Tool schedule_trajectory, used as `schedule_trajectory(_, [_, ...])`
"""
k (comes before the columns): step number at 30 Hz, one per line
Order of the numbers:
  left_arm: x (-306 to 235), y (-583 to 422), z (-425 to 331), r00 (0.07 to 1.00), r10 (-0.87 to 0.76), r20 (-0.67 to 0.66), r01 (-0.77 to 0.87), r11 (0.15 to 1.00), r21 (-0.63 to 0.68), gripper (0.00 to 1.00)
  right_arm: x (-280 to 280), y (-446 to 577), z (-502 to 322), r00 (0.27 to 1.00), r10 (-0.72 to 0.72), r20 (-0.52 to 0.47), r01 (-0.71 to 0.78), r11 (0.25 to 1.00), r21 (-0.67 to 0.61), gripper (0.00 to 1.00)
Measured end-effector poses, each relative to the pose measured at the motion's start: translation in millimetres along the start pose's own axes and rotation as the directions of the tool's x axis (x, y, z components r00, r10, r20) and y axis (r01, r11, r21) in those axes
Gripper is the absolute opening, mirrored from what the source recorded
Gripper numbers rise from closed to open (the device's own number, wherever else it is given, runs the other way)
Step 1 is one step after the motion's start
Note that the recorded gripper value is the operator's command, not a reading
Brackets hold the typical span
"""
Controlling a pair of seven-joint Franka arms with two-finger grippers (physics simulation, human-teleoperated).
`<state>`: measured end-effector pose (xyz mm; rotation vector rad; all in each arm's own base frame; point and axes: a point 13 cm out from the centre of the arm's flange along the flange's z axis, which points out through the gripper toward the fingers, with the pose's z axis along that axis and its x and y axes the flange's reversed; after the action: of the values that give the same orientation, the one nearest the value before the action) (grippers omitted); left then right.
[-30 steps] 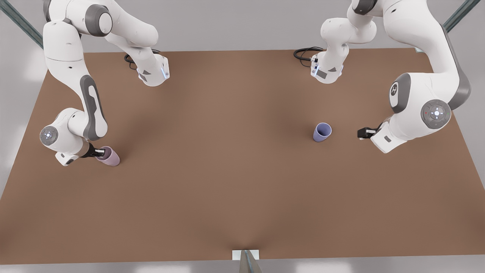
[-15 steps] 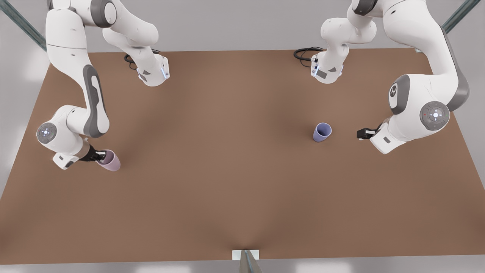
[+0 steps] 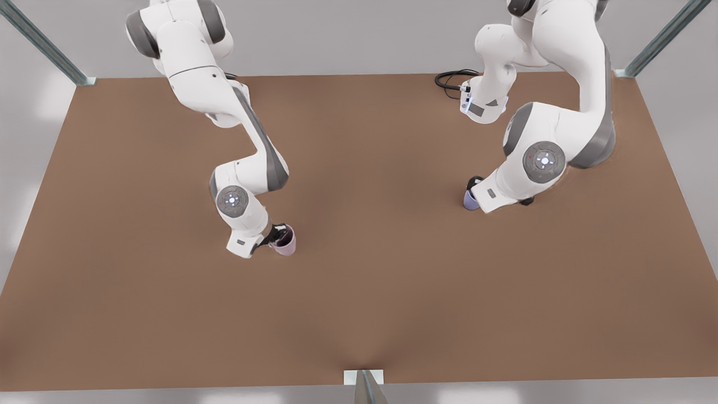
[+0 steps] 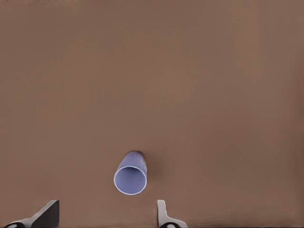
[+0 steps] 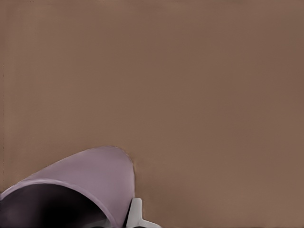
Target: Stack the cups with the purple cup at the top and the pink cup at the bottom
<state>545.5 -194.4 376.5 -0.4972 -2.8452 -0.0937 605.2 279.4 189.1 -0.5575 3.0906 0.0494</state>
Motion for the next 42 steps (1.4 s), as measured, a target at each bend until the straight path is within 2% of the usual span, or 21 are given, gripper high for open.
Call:
schedule_trajectory(5, [50.0, -32.7, 92.7, 0.994, -0.007, -0.111, 0.007, 1.000, 0.002, 1.00, -15.9, 92.3, 5.7, 0.999, 0.049, -0.009, -0.049, 0.999, -0.018, 0.21])
schedule_trajectory(11, [61.6, -7.3, 175.3, 0.991, -0.099, -0.094, 0.102, 0.995, 0.018, 1.00, -1.8, 179.2, 36.5, 0.991, 0.127, -0.048, -0.128, 0.992, -0.015, 0.21])
schedule_trajectory(16, [79.5, 52.8, 231.1, 0.973, -0.220, -0.068, 0.223, 0.974, 0.050, 1.00, 7.5, 202.9, 61.8, 0.970, 0.232, -0.074, -0.233, 0.972, -0.010, 0.21])
schedule_trajectory(22, [98.5, 36.5, 273.3, 0.981, -0.184, -0.062, 0.187, 0.982, 0.042, 1.00, 15.6, 217.5, 90.5, 0.930, 0.352, -0.104, -0.356, 0.934, -0.023, 0.21])
schedule_trajectory(23, [97.7, 35.4, 273.9, 0.982, -0.180, -0.054, 0.182, 0.982, 0.041, 1.00, 15.3, 218.6, 91.4, 0.924, 0.368, -0.103, -0.372, 0.928, -0.025, 0.44])
schedule_trajectory(24, [96.6, 37.6, 274.0, 0.982, -0.183, -0.047, 0.185, 0.982, 0.041, 1.00, 14.8, 219.1, 91.8, 0.918, 0.383, -0.102, -0.387, 0.922, -0.025, 1.00])
schedule_trajectory(31, [107.2, 76.8, 287.5, 0.963, -0.265, -0.046, 0.267, 0.962, 0.063, 1.00, 12.6, 222.8, 82.3, 0.882, 0.464, -0.081, -0.467, 0.884, -0.015, 1.00])
schedule_trajectory(38, [105.4, 67.4, 298.5, 0.970, -0.240, -0.025, 0.241, 0.969, 0.060, 1.00, -12.1, 213.5, 15.3, 0.832, 0.553, -0.047, -0.554, 0.826, -0.104, 1.00])
schedule_trajectory(40, [102.2, 69.1, 297.4, 0.970, -0.242, -0.011, 0.242, 0.968, 0.062, 1.00, -28.9, 167.7, -19.7, 0.792, 0.609, -0.037, -0.608, 0.783, -0.129, 1.00])
schedule_trajectory(42, [99.8, 71.3, 296.5, 0.969, -0.246, 0.000, 0.245, 0.967, 0.064, 1.00, -47.0, 62.9, -73.1, 0.730, 0.684, -0.015, -0.678, 0.721, -0.141, 1.00])
